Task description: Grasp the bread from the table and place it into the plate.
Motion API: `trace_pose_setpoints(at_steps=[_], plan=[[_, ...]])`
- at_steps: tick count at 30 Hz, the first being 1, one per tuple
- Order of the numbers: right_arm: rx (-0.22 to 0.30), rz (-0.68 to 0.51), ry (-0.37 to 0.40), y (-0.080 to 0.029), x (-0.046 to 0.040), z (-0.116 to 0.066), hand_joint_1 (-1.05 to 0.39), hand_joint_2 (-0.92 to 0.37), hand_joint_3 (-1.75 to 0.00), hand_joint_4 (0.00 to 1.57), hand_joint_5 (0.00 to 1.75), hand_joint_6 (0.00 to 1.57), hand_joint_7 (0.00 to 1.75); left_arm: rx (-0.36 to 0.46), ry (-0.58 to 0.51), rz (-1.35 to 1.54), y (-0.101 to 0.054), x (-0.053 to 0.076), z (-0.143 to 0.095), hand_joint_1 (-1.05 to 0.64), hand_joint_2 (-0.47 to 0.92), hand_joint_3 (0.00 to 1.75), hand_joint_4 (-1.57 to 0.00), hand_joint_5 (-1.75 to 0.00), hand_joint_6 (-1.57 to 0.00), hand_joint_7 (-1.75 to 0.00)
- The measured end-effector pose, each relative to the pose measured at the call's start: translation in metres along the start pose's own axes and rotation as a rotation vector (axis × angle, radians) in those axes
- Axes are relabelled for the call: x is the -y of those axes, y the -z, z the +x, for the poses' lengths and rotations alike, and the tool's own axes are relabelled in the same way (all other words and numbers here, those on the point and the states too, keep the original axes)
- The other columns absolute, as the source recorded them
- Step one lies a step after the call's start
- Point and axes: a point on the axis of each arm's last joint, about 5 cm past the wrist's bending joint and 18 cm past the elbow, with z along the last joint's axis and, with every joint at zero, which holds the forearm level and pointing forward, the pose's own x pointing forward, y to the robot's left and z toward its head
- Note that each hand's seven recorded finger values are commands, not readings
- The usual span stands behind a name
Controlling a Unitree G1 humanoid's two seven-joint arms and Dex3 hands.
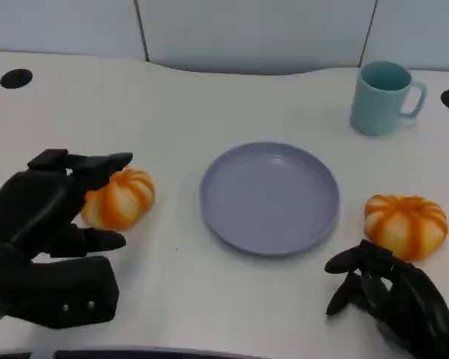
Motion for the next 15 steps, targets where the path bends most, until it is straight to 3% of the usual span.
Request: trace_pose_setpoints(at_steps=[15], plan=[[0.013, 0.000, -0.015, 0.001, 0.0014, -0.003, -0.42, -0.92, -0.35, 0.62, 1.57, 0.60, 1.15, -0.099, 0.216, 0.147, 0.006, 0.008, 0.041, -0.85, 0.92, 0.05, 0.00, -0.21, -0.13, 0.00]])
